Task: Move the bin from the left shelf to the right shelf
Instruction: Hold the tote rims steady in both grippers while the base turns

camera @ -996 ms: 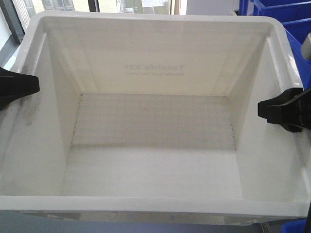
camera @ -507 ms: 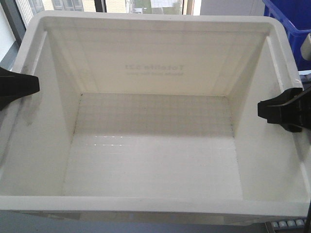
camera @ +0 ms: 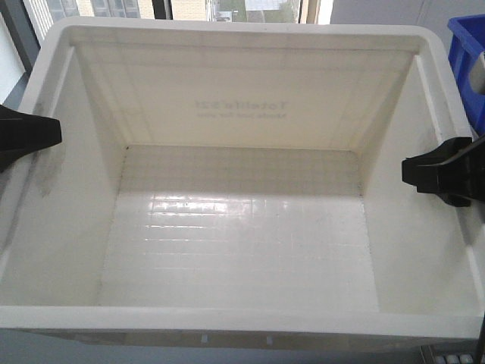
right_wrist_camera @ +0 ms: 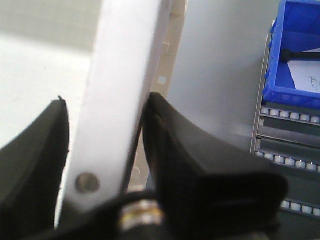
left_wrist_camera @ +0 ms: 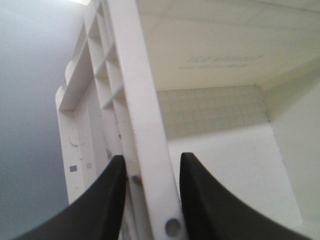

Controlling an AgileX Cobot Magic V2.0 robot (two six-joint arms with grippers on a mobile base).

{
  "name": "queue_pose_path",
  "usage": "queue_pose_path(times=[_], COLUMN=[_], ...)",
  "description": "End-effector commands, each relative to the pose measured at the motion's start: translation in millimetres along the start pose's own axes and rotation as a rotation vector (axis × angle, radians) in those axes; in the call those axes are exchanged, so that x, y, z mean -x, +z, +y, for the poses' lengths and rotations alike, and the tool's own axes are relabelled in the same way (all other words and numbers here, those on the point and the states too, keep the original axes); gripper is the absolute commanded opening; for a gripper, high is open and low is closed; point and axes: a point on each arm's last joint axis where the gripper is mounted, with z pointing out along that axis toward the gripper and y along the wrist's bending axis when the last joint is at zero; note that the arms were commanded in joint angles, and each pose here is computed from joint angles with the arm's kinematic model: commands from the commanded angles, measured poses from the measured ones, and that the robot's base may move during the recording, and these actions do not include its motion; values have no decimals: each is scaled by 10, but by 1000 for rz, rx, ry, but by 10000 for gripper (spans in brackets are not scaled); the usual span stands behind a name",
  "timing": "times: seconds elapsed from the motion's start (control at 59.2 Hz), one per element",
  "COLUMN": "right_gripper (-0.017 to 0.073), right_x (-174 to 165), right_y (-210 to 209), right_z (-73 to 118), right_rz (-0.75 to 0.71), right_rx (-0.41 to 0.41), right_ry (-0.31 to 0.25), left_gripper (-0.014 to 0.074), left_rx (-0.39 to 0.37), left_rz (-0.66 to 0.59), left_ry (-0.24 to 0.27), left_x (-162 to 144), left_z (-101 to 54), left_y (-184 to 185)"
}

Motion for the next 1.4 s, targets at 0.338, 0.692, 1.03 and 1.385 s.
queue_pose_path(times=[0.338, 0.692, 1.03, 1.385], right_gripper=[-4, -4, -4, -4], right_x=[196, 196, 196, 196], right_y=[-140, -140, -140, -140], right_z=[136, 136, 136, 136], right_rz=[-174, -174, -174, -174], right_rx=[106, 106, 106, 106], right_ry=[65, 65, 65, 65], left_gripper=[-6, -6, -6, -6], left_rx=[-137, -137, -137, -137], left_rz=[-124, -124, -124, -124], left_ry=[-62, -62, -62, -62], left_x=[153, 153, 153, 153], left_z=[-203, -203, -203, -203], left_y=[-132, -132, -132, -132])
